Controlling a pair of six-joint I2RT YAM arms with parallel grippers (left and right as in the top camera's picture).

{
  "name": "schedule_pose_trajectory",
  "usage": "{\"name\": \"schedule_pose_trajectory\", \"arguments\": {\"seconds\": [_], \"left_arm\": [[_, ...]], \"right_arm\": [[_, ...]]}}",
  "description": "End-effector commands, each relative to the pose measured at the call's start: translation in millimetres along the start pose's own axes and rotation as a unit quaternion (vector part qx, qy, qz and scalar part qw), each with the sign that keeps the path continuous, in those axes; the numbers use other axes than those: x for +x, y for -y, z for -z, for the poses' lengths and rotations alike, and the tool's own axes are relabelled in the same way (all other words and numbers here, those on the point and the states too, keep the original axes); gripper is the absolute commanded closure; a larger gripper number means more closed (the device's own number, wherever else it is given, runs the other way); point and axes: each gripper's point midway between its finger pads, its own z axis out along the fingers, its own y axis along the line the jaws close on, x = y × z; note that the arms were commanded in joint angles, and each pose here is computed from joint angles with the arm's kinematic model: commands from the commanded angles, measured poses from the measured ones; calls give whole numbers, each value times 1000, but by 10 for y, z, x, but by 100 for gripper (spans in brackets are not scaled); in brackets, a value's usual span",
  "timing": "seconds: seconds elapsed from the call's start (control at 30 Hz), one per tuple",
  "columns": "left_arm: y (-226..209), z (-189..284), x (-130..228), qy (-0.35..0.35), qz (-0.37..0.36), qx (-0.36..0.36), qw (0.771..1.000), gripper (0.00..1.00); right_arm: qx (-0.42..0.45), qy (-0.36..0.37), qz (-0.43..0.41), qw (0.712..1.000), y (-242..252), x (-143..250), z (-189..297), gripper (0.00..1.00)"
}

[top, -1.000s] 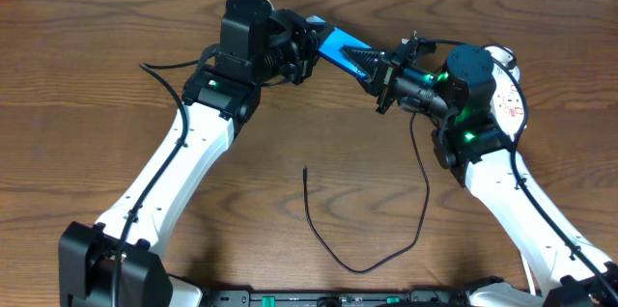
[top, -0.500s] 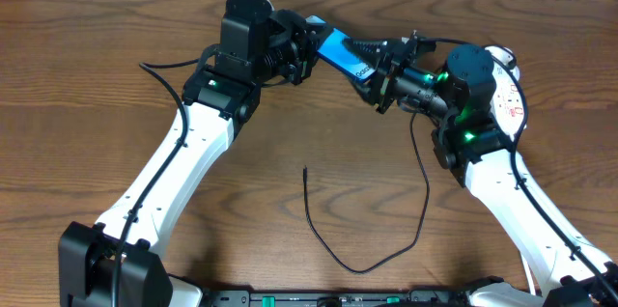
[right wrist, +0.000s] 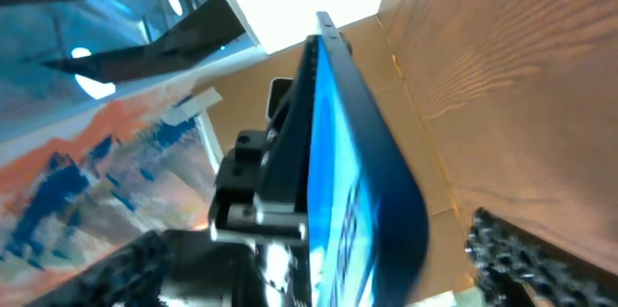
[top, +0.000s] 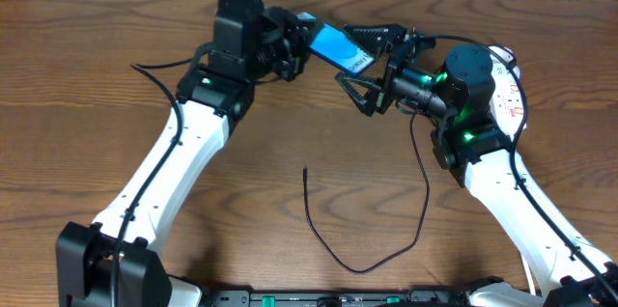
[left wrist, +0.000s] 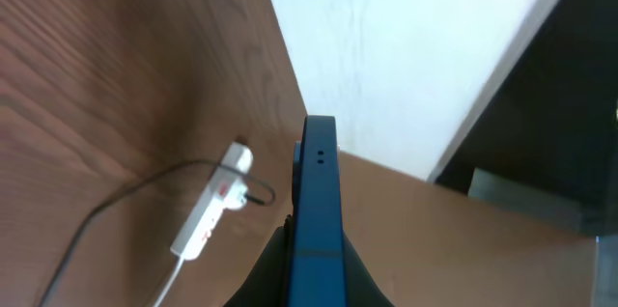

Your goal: Plug charger to phone and switch on socket

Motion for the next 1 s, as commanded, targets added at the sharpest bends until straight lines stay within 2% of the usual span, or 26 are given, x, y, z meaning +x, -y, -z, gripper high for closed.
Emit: {"name": "schedule_pose_trajectory", "arguments": {"seconds": [0.0, 0.1, 0.4, 0.53, 0.67, 0.77, 0.87, 0.97], "left_arm": [[41, 149, -237, 26, 11, 1, 1000, 93], [-55, 238, -350, 11, 31, -15, 999, 93], [4, 498, -461, -67, -51, 13, 996, 93], [28, 606, -452, -101, -91, 30, 990, 93], [55, 713, -366, -145, -147, 54, 977, 93], [74, 779, -268, -178, -195, 75, 962, 93], [89, 839, -139, -208, -274, 106, 933, 93], [97, 887, -50, -233, -285, 121, 922, 93]], "right_arm": [[-10, -4, 60, 998, -105, 49, 6, 1], [-10, 10, 99, 995, -108, 3, 6, 1], [10, 46, 219, 975, -36, -136, 12, 1], [44, 75, 201, 976, 120, -269, 34, 1], [74, 75, 195, 975, 274, -294, 52, 1], [85, 71, 232, 966, 319, -299, 58, 1], [111, 61, 286, 950, 433, -308, 77, 1], [142, 48, 327, 933, 583, -314, 110, 1]]}}
